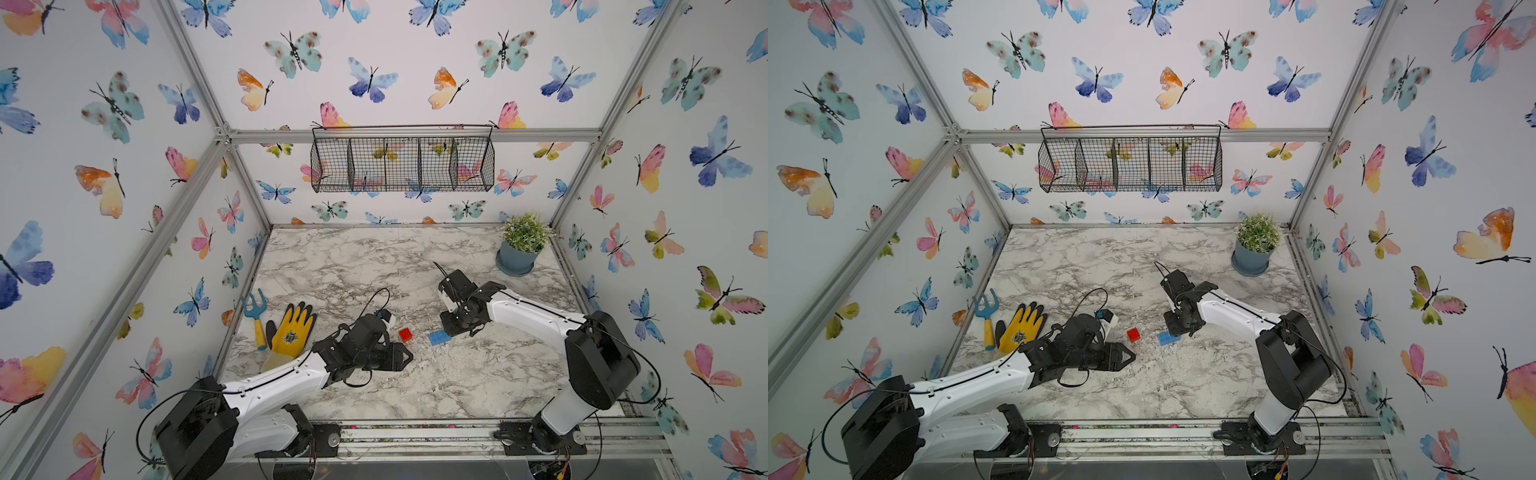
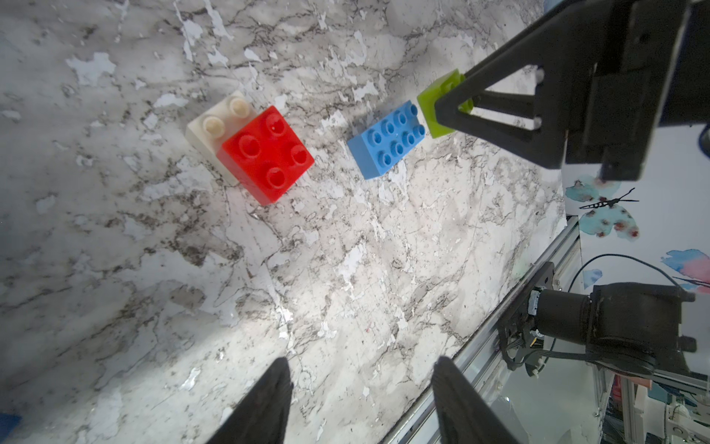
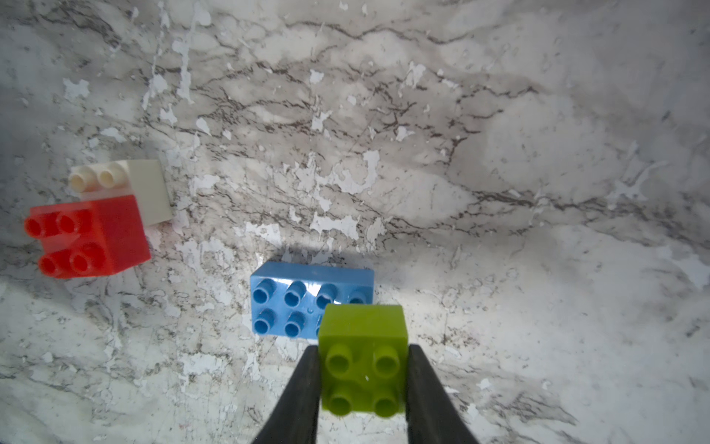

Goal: Assemble the letter y with lego
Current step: Assemble the lego brick with the lego brick.

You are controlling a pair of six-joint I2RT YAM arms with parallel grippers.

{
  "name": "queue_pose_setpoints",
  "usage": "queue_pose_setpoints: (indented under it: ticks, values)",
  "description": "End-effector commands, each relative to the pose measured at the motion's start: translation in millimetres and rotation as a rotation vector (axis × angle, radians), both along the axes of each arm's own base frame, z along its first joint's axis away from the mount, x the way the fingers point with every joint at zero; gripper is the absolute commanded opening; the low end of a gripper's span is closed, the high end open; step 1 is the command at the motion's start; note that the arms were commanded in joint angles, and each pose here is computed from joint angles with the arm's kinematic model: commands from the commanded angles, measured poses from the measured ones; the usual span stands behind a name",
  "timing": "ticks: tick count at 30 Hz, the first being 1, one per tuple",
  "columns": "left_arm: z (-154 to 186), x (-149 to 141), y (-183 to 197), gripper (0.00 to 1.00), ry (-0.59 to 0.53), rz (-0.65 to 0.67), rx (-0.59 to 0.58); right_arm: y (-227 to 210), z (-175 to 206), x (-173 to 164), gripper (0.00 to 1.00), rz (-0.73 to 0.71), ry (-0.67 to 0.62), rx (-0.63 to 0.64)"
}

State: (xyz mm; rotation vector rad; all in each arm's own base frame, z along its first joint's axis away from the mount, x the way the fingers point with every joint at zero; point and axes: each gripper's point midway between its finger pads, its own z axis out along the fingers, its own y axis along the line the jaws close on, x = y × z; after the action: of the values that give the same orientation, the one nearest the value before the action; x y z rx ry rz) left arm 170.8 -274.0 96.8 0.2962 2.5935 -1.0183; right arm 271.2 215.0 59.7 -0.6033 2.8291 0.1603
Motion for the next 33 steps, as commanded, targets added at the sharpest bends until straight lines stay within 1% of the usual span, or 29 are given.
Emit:
queue_pose_setpoints:
  ticks: [1,15,21,26,33]
  values:
    - [2.6,0.9,-1.6,0.59,-0.011,-0.003,0.007,-6.2,-12.5,-0.6,0.29,-0.011,0.021,-0.021]
    - [1.4,1.8,-1.3,0.59,-0.012,0.000,0.014,-7.0,-27.3,-4.3,0.29,-0.006,0.054,-0.018]
    - [-0.3,1.8,-1.9,0.59,-0.010,-0.002,0.018,-13.8,-37.4,-8.4,0.29,-0.010,0.074,-0.051]
    - [-0.7,1.8,-2.2,0.59,-0.009,-0.003,0.019,-21.7,-49.1,-11.6,0.28,-0.037,0.098,-0.095]
    - [-1.2,1.8,-2.1,0.59,-0.009,-0.003,0.020,-28.8,-54.4,-15.0,0.27,-0.095,0.111,-0.118]
